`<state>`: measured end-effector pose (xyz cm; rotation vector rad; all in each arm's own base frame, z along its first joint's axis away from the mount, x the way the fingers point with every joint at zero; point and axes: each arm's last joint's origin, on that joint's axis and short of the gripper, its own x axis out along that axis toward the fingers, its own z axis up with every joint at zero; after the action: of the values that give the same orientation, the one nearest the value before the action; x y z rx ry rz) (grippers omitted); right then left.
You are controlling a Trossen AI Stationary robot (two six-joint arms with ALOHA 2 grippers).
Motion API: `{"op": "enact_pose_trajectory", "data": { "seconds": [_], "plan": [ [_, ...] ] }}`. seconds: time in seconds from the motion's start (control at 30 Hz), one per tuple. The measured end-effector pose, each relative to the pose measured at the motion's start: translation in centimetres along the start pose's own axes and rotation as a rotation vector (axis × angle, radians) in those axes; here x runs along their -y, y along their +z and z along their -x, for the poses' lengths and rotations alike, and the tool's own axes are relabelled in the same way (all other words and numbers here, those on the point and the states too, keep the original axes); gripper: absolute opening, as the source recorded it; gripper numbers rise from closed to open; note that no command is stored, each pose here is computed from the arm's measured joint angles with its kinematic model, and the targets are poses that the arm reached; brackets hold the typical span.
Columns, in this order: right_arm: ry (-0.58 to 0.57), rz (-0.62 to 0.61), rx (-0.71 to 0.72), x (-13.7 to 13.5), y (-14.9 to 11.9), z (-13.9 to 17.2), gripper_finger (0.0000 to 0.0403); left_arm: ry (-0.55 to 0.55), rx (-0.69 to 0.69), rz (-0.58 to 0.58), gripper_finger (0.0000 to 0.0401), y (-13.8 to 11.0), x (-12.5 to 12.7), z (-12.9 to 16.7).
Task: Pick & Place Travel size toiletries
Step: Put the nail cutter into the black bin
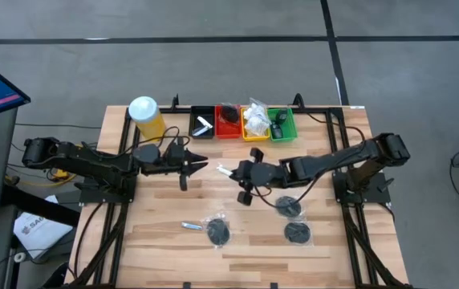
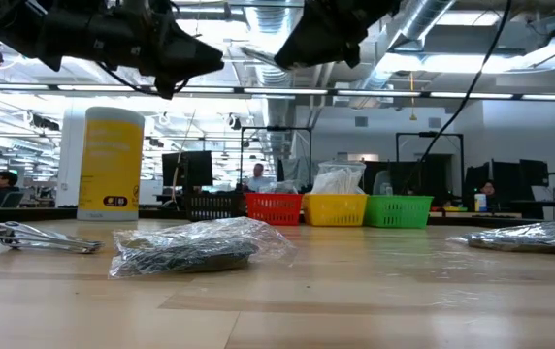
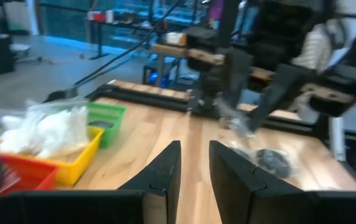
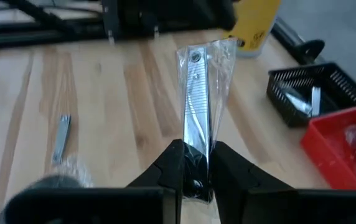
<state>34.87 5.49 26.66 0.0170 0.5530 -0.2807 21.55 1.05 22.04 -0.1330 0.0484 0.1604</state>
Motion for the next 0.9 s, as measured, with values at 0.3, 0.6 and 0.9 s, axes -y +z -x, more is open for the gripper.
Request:
{"op": "enact_pose_trajectory", "data": {
  "seconds": [0.3, 0.6, 0.9],
  "plan": [
    [0.035, 0.012, 0.087, 0.1, 1.0, 0.0, 0.0047, -0.057, 0.032, -0.028, 0.0116, 0.4, 0.2, 0.0],
    [0.059, 0.017, 0.169, 0.2, 1.9, 0.0, 0.0047, -0.15, 0.097, -0.074, 0.0187, 1.0, 0.5, 0.1],
    [0.122, -0.003, 0.251, 1.0, 3.0, -0.2, 0.0048, -0.155, 0.163, -0.096, 0.0204, 1.6, 0.6, 0.2]
  ]
}}
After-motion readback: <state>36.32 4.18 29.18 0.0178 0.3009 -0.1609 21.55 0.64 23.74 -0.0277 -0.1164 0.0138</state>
